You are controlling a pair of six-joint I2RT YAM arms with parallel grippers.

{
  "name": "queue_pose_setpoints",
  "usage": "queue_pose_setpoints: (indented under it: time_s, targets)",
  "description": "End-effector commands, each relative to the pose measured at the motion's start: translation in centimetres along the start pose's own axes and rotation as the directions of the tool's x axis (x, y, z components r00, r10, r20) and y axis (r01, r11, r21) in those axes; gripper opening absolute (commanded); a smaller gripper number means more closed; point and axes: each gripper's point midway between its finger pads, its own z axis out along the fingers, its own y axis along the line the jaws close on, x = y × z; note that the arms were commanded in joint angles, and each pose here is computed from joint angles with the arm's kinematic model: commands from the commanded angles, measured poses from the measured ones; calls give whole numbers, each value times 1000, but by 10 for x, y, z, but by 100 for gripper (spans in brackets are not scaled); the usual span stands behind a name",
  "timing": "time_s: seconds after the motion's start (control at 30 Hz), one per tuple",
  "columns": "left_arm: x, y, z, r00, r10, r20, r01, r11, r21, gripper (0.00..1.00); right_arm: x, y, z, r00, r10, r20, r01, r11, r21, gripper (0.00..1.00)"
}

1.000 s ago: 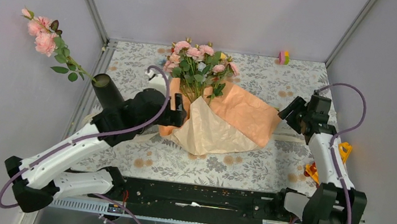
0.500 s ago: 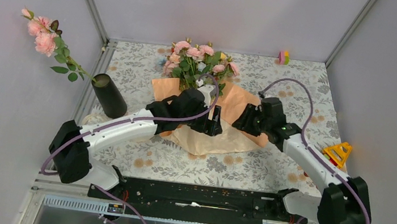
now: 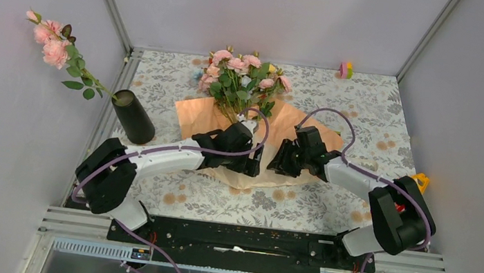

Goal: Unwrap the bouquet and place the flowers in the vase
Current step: Unfold the wrapping paper at the center of the board.

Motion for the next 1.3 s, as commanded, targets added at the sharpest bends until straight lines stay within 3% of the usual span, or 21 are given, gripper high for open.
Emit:
queue_pose_setpoints:
  time_s: [0.0,0.57,1.27]
  targets:
    - [-7,14,5,999,-15,52,18,998,-58,81,4,-2,10,999,30,-15,-30,1000,4,47]
    - [50,82,1,992,-124,-35,116,978,-174,86,9,-49,18,995,99,22,-102,977,188,50]
    - [105,129,-57,982,-186,-46,165,942,-291,91,-11,-89,3,985,142,100,-166,940,297,51]
